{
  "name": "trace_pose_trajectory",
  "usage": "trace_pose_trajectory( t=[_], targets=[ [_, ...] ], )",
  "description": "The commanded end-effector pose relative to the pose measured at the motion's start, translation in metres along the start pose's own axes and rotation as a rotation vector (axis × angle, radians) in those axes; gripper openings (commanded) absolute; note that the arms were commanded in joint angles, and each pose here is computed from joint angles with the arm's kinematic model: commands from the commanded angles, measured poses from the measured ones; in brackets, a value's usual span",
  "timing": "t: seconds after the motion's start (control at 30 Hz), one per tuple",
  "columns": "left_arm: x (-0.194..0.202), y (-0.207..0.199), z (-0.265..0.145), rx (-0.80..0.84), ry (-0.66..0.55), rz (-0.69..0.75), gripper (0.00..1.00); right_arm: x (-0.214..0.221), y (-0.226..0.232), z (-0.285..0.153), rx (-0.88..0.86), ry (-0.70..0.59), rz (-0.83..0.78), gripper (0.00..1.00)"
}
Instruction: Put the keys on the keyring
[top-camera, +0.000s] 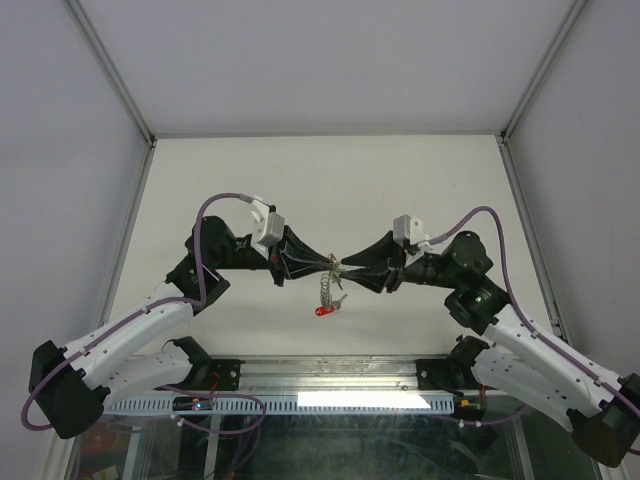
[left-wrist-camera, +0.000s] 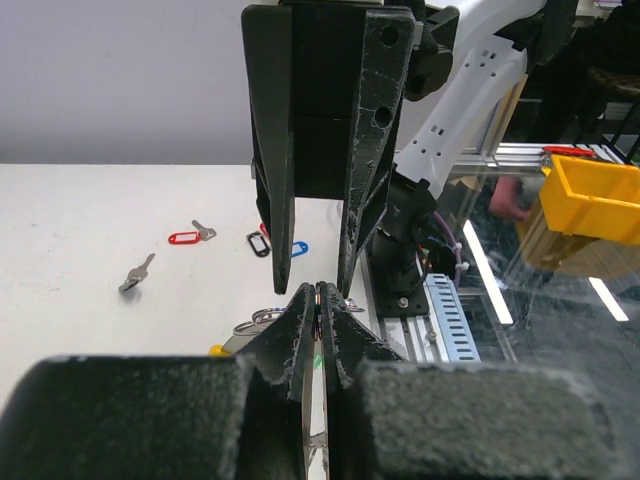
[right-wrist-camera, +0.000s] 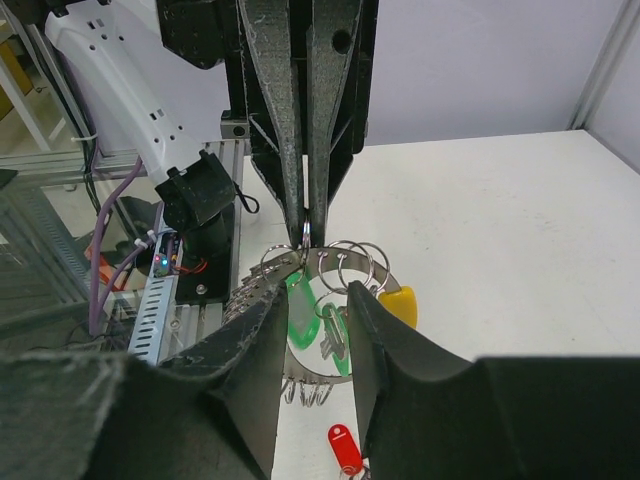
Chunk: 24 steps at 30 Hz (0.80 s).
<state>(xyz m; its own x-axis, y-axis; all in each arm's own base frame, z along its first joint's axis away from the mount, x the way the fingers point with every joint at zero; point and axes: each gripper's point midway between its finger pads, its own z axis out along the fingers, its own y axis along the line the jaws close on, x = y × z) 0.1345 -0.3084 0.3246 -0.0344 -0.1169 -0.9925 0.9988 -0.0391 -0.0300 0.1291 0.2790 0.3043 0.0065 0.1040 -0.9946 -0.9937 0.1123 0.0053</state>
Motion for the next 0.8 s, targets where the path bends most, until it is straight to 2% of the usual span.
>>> trace_pose_trajectory(
  t=[0.0,0.77],
  targets=[
    [-0.032,-0.01,0.002,0.058,-0.061,0.106,0.0,-0.035,0.007,0.004,-0.044,-0.081,-0.072,0.33],
    [-0.03,-0.007,0.004,0.058,-0.056,0.099,0.0,-0.031,0.016,0.019,-0.125,-0.069,-0.01,0.27]
  ],
)
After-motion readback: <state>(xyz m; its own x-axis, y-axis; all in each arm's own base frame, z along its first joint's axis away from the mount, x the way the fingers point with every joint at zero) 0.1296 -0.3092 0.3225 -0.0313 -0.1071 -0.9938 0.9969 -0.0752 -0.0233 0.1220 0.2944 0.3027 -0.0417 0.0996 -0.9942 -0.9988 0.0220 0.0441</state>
